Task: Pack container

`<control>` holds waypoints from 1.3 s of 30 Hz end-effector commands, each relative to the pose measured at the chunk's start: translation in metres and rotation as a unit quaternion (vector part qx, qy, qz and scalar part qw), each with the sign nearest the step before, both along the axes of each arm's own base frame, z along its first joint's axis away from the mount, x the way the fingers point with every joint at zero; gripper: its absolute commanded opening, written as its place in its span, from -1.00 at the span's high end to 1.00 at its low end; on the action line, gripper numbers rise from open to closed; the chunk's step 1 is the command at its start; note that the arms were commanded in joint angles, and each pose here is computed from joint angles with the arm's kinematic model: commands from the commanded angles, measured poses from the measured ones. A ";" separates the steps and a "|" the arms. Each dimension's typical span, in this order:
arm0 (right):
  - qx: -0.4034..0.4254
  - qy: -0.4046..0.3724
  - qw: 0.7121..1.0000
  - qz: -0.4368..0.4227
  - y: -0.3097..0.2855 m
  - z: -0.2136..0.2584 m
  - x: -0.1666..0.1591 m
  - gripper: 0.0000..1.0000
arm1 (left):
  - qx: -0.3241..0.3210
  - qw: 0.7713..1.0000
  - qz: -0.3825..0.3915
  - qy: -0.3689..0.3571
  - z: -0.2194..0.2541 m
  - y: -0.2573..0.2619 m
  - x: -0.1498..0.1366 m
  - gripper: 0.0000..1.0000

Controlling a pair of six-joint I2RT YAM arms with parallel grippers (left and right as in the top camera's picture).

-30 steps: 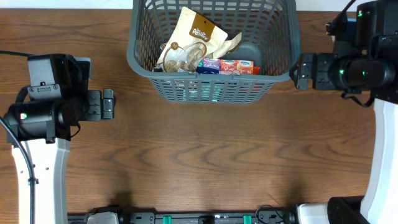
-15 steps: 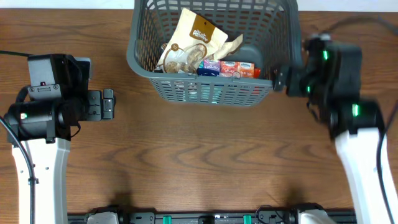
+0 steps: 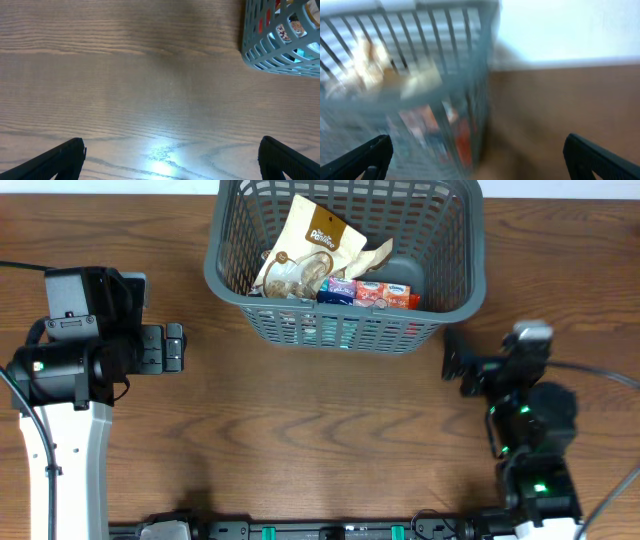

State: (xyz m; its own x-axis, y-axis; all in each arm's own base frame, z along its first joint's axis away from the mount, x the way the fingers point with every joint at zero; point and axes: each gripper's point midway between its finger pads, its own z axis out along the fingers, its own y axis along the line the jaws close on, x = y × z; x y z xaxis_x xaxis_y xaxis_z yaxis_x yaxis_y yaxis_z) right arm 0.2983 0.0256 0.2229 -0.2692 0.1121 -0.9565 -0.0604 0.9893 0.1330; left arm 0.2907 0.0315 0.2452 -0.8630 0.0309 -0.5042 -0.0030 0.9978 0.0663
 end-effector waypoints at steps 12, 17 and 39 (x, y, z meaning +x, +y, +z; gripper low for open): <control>-0.029 0.044 0.998 -0.020 -0.013 -0.076 -0.022 -0.99 | 0.000 1.000 -0.006 0.000 0.000 -0.001 0.000 -0.97; -0.041 0.043 0.997 -0.058 -0.027 -0.077 -0.023 -0.98 | 0.000 1.000 -0.006 0.000 0.000 -0.001 0.000 -0.97; -0.042 -0.041 0.992 -0.115 -0.048 -0.089 -0.037 -0.98 | 0.000 1.000 -0.006 0.000 0.000 -0.001 0.000 -0.97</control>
State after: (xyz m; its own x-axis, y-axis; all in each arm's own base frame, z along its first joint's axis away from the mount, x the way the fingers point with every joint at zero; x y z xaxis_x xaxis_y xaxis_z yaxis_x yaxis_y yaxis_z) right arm 0.2625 -0.0167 0.1290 -0.1910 0.0870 -0.9777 0.1394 0.9884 0.0607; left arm 0.2908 0.0315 0.2452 -0.8629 0.0306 -0.5045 -0.0033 0.9978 0.0661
